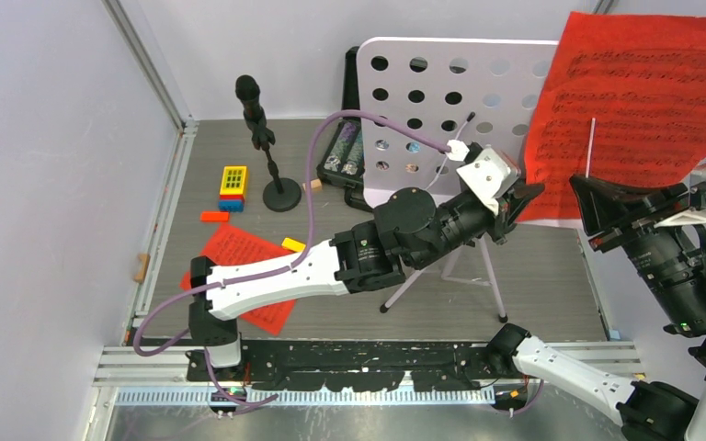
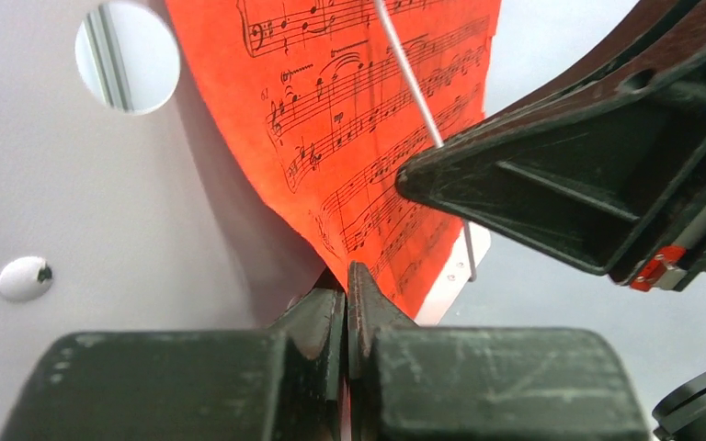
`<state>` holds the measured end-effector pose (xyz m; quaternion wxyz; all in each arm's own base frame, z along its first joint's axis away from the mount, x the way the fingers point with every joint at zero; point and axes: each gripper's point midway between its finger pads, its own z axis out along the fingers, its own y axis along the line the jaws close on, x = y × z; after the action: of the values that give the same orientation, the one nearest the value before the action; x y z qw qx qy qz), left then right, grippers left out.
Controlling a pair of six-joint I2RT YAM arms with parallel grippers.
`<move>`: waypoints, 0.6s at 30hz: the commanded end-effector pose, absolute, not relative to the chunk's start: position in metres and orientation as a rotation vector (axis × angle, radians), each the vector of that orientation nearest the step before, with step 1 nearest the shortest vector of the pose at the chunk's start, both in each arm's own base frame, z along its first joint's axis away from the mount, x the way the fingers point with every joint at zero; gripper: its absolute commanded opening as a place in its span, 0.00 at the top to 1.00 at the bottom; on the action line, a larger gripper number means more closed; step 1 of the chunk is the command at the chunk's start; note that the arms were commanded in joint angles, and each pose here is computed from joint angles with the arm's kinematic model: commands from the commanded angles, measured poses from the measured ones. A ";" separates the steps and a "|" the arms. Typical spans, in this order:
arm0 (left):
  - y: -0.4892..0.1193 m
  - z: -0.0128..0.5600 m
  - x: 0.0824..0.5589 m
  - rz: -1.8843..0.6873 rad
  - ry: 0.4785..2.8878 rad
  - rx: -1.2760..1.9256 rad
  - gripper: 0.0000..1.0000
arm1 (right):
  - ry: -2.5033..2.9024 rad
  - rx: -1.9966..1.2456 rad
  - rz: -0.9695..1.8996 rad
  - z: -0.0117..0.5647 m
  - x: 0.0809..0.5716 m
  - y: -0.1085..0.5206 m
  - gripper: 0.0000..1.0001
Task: Pack up the instrument practice props
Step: Pick up the sheet music from the music stand.
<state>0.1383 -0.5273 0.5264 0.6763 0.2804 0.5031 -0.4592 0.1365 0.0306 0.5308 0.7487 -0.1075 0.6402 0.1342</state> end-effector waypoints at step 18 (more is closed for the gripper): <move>-0.454 0.577 0.124 -1.068 1.031 0.551 1.00 | 1.311 -0.207 0.264 0.530 0.130 0.017 0.95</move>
<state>0.1318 -0.4852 0.5375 0.6834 0.2727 0.5000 -0.4567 0.1225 0.0231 0.5319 0.7799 -0.1108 0.5980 0.1481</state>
